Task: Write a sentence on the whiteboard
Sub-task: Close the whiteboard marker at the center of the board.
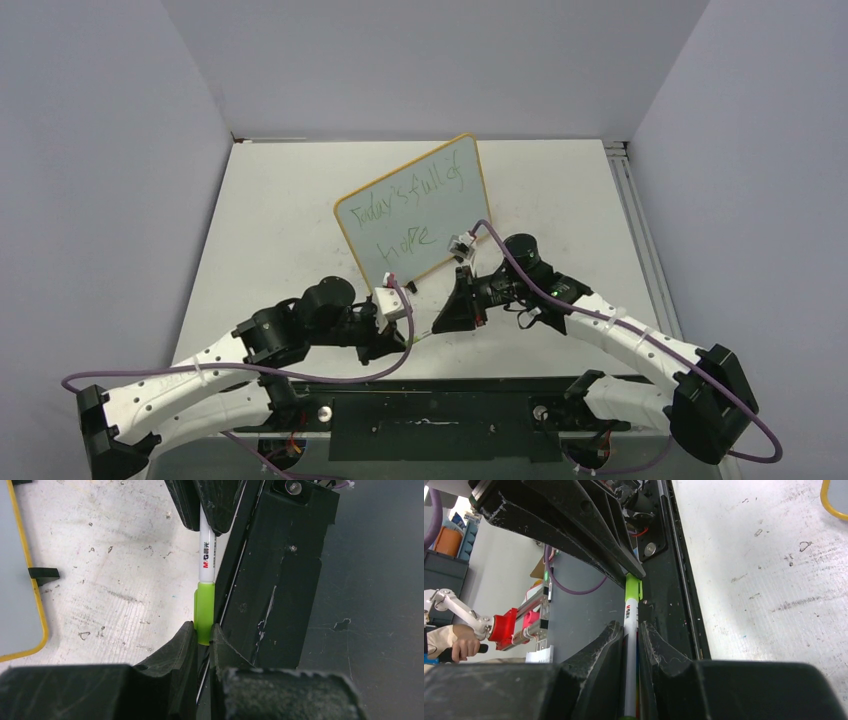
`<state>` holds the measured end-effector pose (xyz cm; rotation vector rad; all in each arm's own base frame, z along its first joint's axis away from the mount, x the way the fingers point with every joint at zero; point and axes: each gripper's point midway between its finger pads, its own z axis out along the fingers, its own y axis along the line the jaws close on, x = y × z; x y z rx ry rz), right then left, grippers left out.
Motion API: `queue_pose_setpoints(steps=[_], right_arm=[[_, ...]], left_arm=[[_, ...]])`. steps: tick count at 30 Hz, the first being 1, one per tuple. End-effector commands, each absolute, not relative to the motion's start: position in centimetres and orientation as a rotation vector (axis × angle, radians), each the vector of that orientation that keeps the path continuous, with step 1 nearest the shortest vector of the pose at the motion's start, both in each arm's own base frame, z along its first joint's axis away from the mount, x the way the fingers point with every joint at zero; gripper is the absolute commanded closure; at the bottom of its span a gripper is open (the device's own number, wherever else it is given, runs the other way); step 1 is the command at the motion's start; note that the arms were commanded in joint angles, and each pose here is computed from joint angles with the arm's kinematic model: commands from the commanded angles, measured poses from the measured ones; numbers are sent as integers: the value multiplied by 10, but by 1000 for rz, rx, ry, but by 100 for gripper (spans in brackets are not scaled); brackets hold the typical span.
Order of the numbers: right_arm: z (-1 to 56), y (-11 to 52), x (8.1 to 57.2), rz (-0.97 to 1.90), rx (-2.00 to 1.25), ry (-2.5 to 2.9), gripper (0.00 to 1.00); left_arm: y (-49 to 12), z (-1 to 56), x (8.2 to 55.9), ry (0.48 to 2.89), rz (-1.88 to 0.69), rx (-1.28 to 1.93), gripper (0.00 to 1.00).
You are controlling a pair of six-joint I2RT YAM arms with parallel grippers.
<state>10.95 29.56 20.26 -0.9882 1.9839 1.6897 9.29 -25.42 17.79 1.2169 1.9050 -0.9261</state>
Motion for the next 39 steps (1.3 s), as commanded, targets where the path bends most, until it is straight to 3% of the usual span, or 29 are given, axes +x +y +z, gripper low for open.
queue_pose_setpoints(steps=[1,39], right_arm=[[219,308,96,1750,-1092,1860,90],[212,324,74,1791,-1144,1868,90]], left_arm=[[-273,231,115,1699,-960,1066,100],[-277,270,125,1561,-974,973,100]])
